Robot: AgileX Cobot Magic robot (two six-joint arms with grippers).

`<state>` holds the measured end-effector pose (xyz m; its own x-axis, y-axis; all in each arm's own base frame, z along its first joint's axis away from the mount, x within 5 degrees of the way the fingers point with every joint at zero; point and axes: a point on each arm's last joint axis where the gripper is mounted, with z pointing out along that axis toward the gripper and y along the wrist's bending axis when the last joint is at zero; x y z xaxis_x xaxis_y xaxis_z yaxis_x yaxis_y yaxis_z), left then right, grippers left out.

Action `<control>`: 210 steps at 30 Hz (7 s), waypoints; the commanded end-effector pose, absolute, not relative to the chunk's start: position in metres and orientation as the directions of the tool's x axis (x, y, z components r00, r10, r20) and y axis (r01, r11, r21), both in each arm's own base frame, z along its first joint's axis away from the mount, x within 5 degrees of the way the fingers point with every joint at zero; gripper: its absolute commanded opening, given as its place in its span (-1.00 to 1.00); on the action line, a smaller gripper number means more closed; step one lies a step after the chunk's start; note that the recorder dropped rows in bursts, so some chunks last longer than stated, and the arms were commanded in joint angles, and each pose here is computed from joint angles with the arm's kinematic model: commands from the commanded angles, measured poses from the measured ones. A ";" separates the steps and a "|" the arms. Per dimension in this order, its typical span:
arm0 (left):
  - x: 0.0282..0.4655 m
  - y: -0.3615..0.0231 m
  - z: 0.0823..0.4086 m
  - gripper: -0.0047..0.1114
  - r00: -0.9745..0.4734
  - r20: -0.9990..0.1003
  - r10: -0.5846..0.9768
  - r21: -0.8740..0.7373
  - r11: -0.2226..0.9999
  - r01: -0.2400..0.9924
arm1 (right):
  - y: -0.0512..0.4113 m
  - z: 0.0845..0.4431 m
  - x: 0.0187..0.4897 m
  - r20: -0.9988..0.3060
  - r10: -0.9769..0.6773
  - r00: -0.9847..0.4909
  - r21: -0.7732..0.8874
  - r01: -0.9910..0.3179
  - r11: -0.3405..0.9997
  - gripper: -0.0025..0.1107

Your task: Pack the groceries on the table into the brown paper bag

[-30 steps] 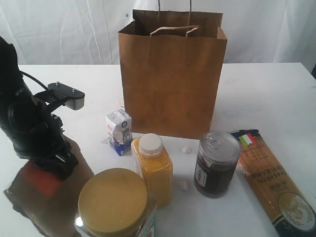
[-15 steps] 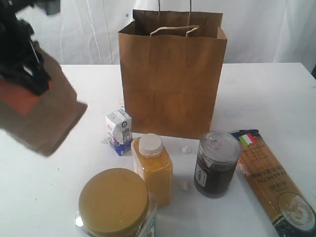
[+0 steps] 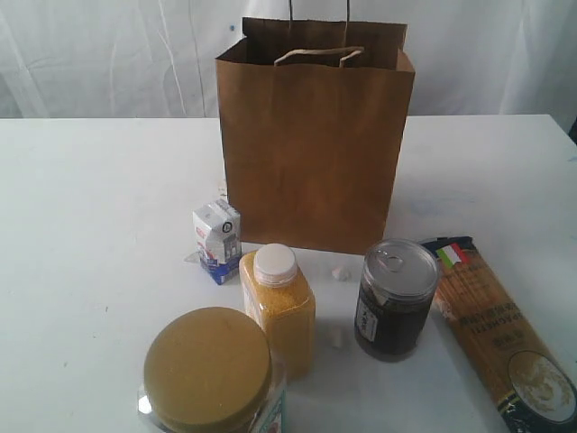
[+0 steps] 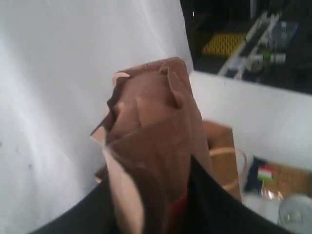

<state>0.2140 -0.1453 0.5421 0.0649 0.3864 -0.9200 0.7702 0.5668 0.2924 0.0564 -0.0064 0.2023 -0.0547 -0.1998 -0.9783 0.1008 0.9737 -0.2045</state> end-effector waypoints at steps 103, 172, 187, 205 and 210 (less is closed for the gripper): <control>0.234 -0.175 0.454 -0.92 -0.173 -0.554 0.815 0.258 0.366 0.894 | -0.006 0.203 0.056 -0.979 -0.200 -0.044 -0.203 0.099 0.974 -0.96; 0.059 0.000 0.174 -0.92 -0.297 -0.953 -0.066 -0.057 0.998 -0.038 | 0.024 0.396 -0.053 -0.334 0.630 0.701 0.060 -0.651 0.757 -0.96; 0.059 -0.001 0.174 -0.92 -0.290 -0.943 -0.166 -0.157 0.986 -0.055 | 0.007 0.309 0.141 -0.991 -0.063 -0.116 -0.050 -0.109 0.993 -0.96; 0.059 -0.001 0.174 -0.92 -0.290 -0.943 -0.166 -0.157 0.986 -0.055 | -0.023 0.206 0.243 -0.796 0.140 -0.589 -0.055 0.300 0.952 -0.96; 0.059 -0.001 0.174 -0.92 -0.290 -0.943 -0.166 -0.157 0.986 -0.055 | 0.000 0.216 0.247 -0.768 0.031 -0.639 -0.046 0.103 0.994 -0.96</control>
